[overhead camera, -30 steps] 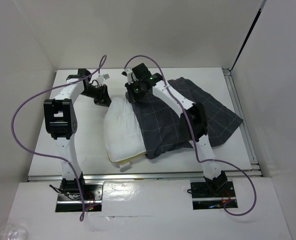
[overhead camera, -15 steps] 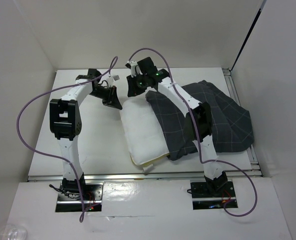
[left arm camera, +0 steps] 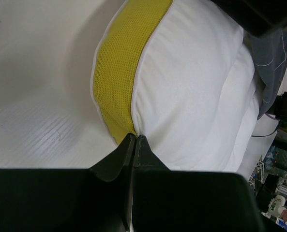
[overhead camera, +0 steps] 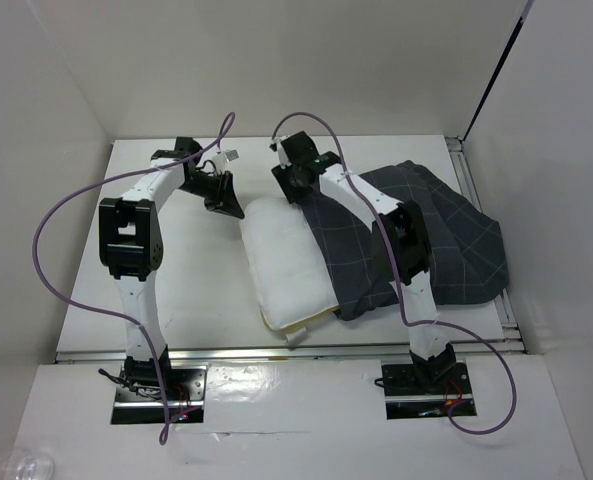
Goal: Put the pillow into the pillowcase
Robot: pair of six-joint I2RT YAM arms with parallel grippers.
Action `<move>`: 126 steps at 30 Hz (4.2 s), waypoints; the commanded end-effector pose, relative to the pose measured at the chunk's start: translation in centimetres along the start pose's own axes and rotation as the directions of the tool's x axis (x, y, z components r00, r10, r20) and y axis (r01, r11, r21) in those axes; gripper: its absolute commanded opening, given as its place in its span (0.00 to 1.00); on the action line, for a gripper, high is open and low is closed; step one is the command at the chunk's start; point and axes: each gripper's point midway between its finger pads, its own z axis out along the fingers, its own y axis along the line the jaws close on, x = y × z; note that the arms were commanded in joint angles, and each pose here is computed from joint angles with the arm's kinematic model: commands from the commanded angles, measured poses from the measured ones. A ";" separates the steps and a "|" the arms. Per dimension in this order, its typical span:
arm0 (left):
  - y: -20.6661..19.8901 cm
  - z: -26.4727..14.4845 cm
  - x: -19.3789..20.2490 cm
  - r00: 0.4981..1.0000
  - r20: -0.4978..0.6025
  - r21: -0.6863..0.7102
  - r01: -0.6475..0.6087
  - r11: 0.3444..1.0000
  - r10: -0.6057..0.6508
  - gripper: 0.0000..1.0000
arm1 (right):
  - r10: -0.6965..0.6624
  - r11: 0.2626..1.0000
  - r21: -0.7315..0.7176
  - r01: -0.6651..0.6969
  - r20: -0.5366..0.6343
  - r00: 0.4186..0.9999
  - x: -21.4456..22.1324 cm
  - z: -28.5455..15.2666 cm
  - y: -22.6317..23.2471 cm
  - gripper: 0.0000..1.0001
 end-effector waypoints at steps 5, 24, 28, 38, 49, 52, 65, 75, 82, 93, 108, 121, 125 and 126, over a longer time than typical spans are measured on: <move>-1.9 -1.4 -1.4 0.996 0.052 0.010 -0.067 0.998 0.066 0.00 | -0.059 0.990 0.128 0.052 0.049 0.997 -0.8 -1.2 -3.5 0.32; -4.4 0.0 -3.6 0.994 0.087 0.055 -0.069 0.996 0.064 0.00 | 0.050 0.675 -0.738 0.018 0.070 0.996 -5.9 -11.5 15.6 0.00; -4.9 -0.1 -4.7 0.992 0.112 0.064 -0.060 0.996 0.053 0.00 | 0.044 0.655 -0.756 0.013 0.056 0.997 -5.6 -12.0 17.1 0.00; -7.1 1.0 -5.6 0.989 0.123 0.127 -0.094 0.987 0.078 0.00 | 0.039 0.480 -0.871 0.103 0.138 0.990 -7.9 -16.0 22.6 0.00; -5.0 0.8 -5.1 0.979 0.196 -0.035 -0.058 0.998 0.063 0.00 | 0.020 0.408 -0.908 0.096 0.115 0.993 -6.3 -14.4 22.3 0.06; -2.5 0.0 -5.4 0.975 0.218 -0.171 -0.006 0.985 0.043 0.11 | 0.046 0.544 -0.832 0.107 0.157 0.987 -7.9 -13.3 19.4 0.43; -0.3 -13.2 -4.6 0.915 0.295 -0.561 -0.068 0.825 0.276 0.82 | 0.029 0.909 -0.397 0.126 0.361 0.932 -7.3 -19.4 0.4 0.61; -14.0 -7.6 10.5 0.504 -0.214 -0.358 -0.837 0.413 0.837 0.85 | -0.115 0.965 -0.186 0.185 0.334 0.935 2.3 -20.3 -3.4 0.61; -15.3 -5.4 16.5 0.262 -0.269 -0.267 -0.945 0.190 0.927 0.95 | -0.115 0.955 -0.228 0.188 0.301 0.947 5.7 -20.8 -2.2 0.65; -14.5 0.1 18.9 0.085 -0.168 -0.128 -0.990 0.064 0.982 1.00 | -0.103 0.937 -0.302 0.176 0.242 0.965 8.0 -21.0 1.0 0.69; -16.4 5.6 22.5 -0.080 -0.035 0.061 -0.995 -0.078 0.996 1.00 | -0.101 0.899 -0.402 0.172 0.192 0.976 9.3 -22.4 3.4 0.71; -11.9 9.8 22.6 -0.047 -0.158 0.050 -0.998 -0.039 0.986 0.60 | -0.129 0.903 -0.388 0.181 0.157 0.979 10.1 -23.4 3.3 0.72; -10.8 10.8 20.4 -0.003 -0.184 0.000 -1.000 -0.004 0.983 0.00 | -0.131 0.910 -0.375 0.176 0.143 0.981 10.3 -23.5 3.0 0.72; -10.9 11.0 19.0 0.013 -0.190 -0.028 -1.000 0.008 0.982 0.00 | -0.131 0.911 -0.373 0.179 0.151 0.980 10.0 -23.7 3.0 0.72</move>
